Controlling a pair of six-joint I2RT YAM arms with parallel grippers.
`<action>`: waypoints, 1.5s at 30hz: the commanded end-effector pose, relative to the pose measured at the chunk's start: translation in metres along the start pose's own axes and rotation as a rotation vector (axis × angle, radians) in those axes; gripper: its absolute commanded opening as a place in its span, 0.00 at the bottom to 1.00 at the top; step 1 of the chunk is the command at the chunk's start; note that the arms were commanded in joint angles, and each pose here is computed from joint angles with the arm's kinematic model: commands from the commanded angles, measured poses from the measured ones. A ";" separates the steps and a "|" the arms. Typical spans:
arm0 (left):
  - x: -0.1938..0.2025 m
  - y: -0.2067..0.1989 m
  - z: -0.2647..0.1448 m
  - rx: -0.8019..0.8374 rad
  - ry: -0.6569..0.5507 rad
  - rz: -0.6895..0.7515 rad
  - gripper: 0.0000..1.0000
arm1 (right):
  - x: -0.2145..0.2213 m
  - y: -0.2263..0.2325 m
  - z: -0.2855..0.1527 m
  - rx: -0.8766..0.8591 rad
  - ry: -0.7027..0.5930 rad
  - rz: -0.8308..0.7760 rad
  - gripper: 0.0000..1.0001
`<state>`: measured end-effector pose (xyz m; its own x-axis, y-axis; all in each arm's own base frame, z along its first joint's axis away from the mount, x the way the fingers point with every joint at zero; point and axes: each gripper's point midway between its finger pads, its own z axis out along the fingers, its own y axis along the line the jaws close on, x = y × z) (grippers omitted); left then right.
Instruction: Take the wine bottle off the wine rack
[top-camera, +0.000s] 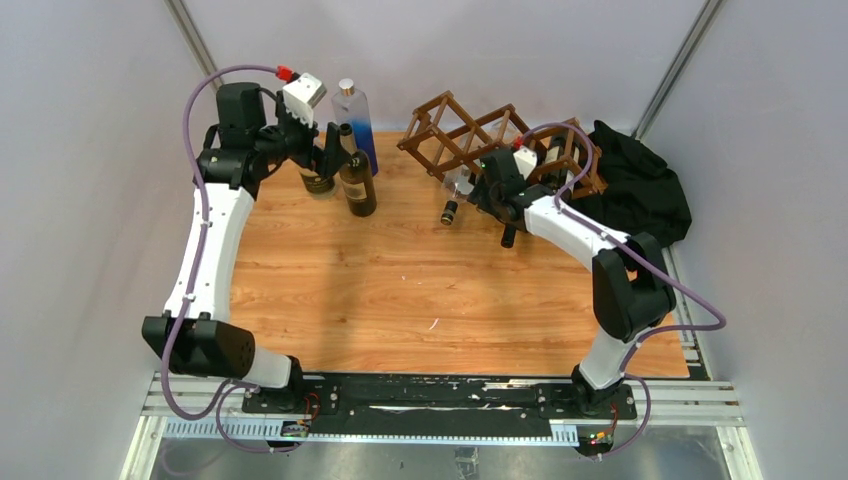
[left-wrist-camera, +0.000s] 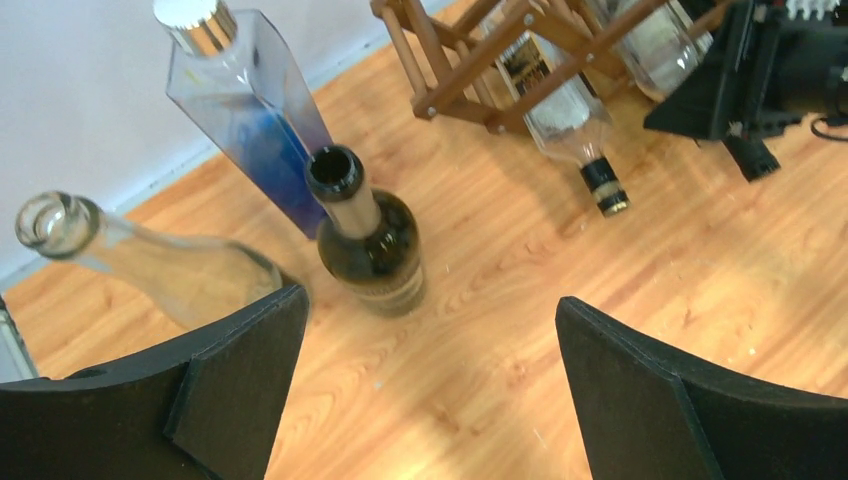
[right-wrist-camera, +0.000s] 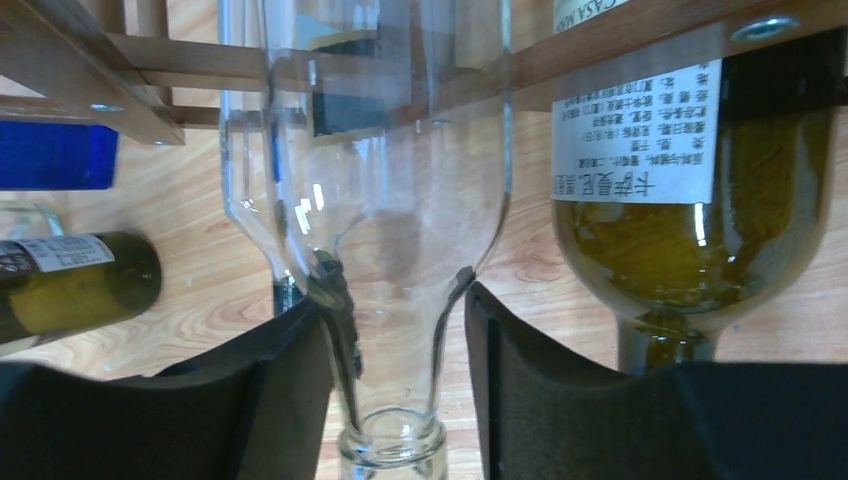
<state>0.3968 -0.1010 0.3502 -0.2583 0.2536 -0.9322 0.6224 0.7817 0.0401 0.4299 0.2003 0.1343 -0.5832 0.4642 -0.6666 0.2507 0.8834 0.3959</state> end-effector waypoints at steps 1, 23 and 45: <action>0.013 -0.017 -0.028 0.012 0.070 0.003 1.00 | -0.019 0.005 0.005 0.007 -0.049 0.046 0.46; 0.035 -0.044 -0.055 0.029 0.096 -0.029 1.00 | 0.024 -0.006 -0.049 -0.090 0.019 0.057 0.00; 0.051 -0.056 -0.047 0.123 0.113 -0.006 1.00 | 0.040 -0.003 -0.132 -0.223 0.007 0.046 0.00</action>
<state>0.3167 -0.1002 0.3221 -0.3436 0.3141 -0.8850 0.6725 0.7401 0.0016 0.3146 0.2058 0.1800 -0.5916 0.4856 -0.6436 0.1180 0.8419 0.5266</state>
